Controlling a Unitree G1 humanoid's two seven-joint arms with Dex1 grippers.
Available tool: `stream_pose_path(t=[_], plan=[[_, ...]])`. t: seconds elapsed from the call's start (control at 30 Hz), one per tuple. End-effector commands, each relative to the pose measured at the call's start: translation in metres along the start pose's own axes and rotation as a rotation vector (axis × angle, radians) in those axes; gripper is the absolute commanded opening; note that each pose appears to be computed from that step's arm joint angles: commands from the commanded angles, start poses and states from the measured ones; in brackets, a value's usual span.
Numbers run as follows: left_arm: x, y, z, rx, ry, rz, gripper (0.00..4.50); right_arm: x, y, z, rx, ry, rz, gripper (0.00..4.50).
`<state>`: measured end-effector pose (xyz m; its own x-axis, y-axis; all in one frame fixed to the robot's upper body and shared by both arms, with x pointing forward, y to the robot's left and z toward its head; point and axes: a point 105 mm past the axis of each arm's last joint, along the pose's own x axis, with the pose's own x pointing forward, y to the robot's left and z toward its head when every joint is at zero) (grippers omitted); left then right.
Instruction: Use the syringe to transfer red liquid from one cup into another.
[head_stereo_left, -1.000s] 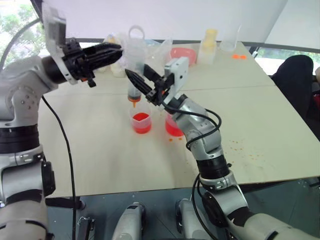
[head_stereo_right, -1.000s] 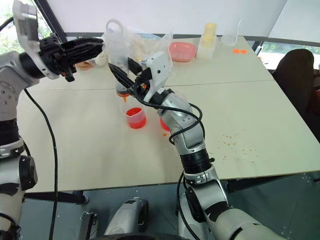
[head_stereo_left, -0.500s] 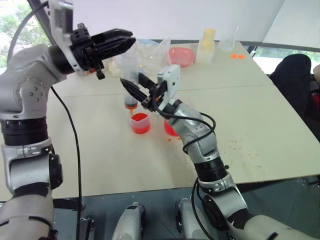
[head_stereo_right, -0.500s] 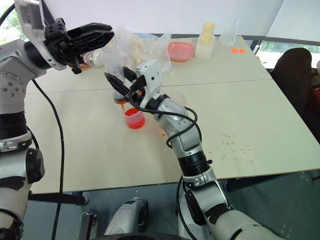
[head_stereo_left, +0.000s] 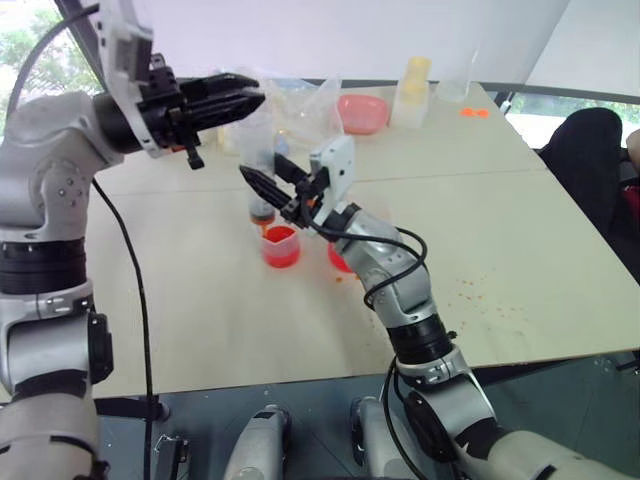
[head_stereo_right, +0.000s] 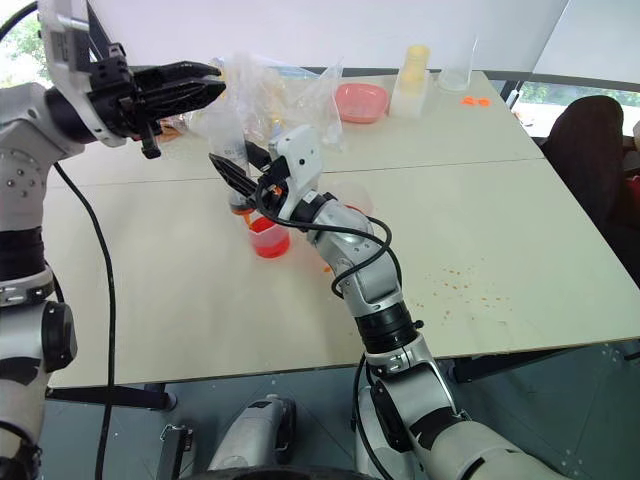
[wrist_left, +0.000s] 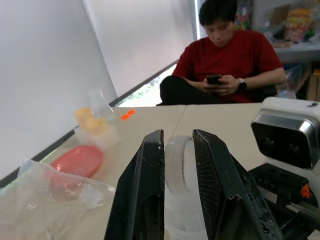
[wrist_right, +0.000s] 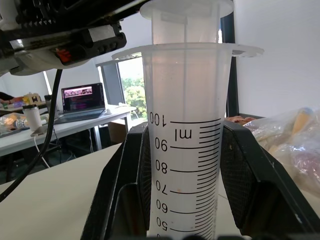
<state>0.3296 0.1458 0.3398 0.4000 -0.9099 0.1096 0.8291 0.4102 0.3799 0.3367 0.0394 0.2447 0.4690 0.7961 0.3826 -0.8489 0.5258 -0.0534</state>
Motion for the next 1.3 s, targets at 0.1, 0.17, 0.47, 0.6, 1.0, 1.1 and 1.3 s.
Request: stream_pose_path(t=[0.1, 0.17, 0.47, 0.6, 1.0, 1.1, 1.3], plan=[[-0.003, 0.002, -0.005, 0.025, 0.043, 0.01, 0.39, 0.001, 0.002, 0.021, -0.031, -0.079, 0.003, 1.41], [-0.002, 0.001, -0.004, 0.02, 0.038, 0.002, 0.02, 0.001, 0.002, 0.021, -0.034, -0.08, 0.003, 1.41], [0.003, 0.002, -0.001, 0.037, 0.034, 0.009, 0.02, 0.002, 0.002, 0.022, -0.041, -0.081, 0.007, 1.41], [0.003, -0.002, -0.009, 0.049, 0.081, -0.01, 0.02, 0.002, 0.003, 0.023, -0.042, -0.083, 0.009, 1.41], [-0.004, -0.002, -0.045, -0.046, 0.138, 0.022, 0.02, -0.001, -0.01, 0.047, -0.078, -0.127, -0.007, 1.41], [-0.003, -0.005, -0.048, -0.058, 0.135, 0.015, 0.02, -0.002, -0.011, 0.051, -0.087, -0.132, -0.005, 1.41], [-0.008, 0.003, -0.023, -0.098, 0.027, 0.03, 1.09, -0.002, -0.006, 0.051, -0.094, -0.129, 0.011, 1.41]])
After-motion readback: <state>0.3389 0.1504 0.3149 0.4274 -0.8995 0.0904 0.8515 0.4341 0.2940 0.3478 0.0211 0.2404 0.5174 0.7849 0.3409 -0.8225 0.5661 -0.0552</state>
